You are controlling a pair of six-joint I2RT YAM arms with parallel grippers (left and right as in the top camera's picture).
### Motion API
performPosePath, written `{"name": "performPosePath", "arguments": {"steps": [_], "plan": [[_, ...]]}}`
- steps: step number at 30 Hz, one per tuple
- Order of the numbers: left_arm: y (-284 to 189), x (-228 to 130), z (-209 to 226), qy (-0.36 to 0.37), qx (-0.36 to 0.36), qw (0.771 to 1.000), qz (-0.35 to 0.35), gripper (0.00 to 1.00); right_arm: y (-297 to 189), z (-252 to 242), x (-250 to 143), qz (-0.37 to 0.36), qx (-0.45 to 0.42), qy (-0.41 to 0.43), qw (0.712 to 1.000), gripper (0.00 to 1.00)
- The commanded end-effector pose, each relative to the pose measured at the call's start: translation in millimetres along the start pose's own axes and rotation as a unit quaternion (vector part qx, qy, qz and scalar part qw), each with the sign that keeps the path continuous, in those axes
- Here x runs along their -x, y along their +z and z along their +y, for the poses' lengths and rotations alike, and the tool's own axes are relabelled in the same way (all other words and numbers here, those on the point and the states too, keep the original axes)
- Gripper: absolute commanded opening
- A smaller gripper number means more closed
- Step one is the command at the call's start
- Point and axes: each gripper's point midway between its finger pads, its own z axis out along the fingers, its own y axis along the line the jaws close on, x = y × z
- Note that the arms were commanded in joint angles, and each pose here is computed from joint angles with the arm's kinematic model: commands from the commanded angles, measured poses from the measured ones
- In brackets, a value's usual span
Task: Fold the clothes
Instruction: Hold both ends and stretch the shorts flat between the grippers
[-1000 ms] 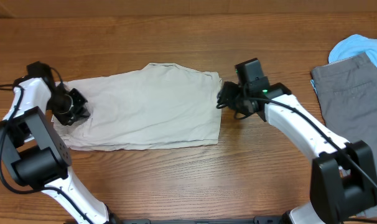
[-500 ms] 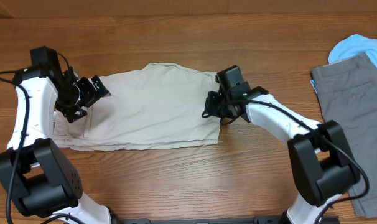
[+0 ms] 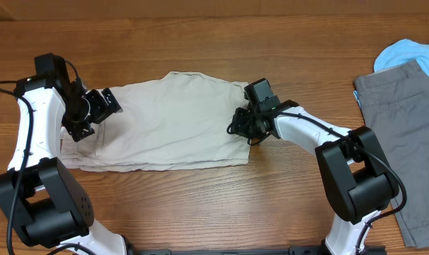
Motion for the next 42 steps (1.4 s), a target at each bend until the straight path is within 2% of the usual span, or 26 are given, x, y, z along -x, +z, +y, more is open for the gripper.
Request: {"name": "performPosePath", "arguments": {"steps": [1, 11, 17, 22, 24, 28, 37, 38, 40, 42], "plan": [[-1, 1, 1, 0.01, 0.005, 1.0, -0.004, 1.0, 8, -32, 4, -0.011, -0.06, 0.053, 0.997, 0.04], [-1, 1, 1, 0.011, 0.005, 1.0, -0.004, 1.0, -15, -91, 37, -0.04, -0.106, 0.136, 0.984, 0.04], [-1, -2, 2, 0.011, 0.007, 1.0, 0.001, 1.0, -22, -109, 51, -0.061, -0.118, 0.16, 0.978, 0.04], [2, -8, 5, 0.023, 0.01, 1.0, 0.013, 1.0, -29, -126, 57, -0.073, -0.129, 0.21, 0.966, 0.04], [5, -12, 8, 0.021, 0.016, 0.999, 0.02, 1.0, -32, -132, 59, -0.076, -0.13, 0.219, 0.964, 0.04], [14, -13, 35, 0.007, 0.075, 0.997, 0.013, 1.0, -37, -145, 62, -0.079, -0.136, 0.243, 0.957, 0.04], [27, -19, 46, -0.012, 0.048, 0.998, 0.025, 1.0, -47, -162, 66, -0.066, -0.116, 0.284, 0.95, 0.04], [30, -22, 46, -0.008, 0.046, 0.999, 0.028, 1.0, -47, -158, 66, -0.063, -0.107, 0.284, 0.951, 0.11], [37, -28, 39, 0.016, 0.02, 0.999, 0.037, 1.0, -47, -148, 66, -0.049, -0.077, 0.287, 0.954, 0.66], [43, -31, 32, 0.029, -0.005, 0.999, 0.04, 1.0, -50, -138, 67, -0.037, -0.044, 0.281, 0.958, 0.7]]}}
